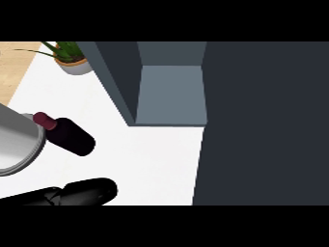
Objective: Pick up the wine, place it into the cabinet and close the cabinet
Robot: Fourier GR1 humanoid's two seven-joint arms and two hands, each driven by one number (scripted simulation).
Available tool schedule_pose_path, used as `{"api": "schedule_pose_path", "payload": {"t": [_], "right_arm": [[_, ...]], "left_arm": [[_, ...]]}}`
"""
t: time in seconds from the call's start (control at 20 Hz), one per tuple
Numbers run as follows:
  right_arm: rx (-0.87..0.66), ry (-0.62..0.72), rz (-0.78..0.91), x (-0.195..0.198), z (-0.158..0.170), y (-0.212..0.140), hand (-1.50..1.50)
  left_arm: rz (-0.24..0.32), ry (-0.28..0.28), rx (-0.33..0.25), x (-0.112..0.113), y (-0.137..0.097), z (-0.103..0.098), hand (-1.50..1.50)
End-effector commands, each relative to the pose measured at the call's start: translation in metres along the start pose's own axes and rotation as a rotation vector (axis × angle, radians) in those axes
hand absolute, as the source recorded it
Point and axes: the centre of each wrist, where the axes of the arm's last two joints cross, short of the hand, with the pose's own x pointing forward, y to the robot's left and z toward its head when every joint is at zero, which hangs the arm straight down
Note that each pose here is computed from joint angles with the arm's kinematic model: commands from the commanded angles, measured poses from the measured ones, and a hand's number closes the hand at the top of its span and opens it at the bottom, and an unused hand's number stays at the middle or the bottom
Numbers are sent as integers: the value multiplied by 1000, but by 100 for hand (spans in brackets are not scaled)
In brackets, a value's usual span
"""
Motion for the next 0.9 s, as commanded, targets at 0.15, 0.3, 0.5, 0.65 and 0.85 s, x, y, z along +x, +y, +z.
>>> {"api": "schedule_pose_path", "payload": {"t": [0.15, 0.3, 0.5, 0.65, 0.85], "right_arm": [[-28, -20, 52, 17, 6, 1, -150], [-47, -19, 52, 7, 12, -9, -150], [-45, -12, 80, 28, -4, -3, -150], [-72, -25, 100, 9, 10, -8, -150], [-92, -36, 92, 22, 20, -10, -150]], "left_arm": [[8, -9, 46, 8, 21, 13, -150], [14, -1, 39, 14, 23, 14, -150], [-23, 17, 34, 1, 49, 12, -150], [-27, 60, 43, -15, 35, -3, -150], [-22, 100, 51, -33, 36, -8, -150]]}}
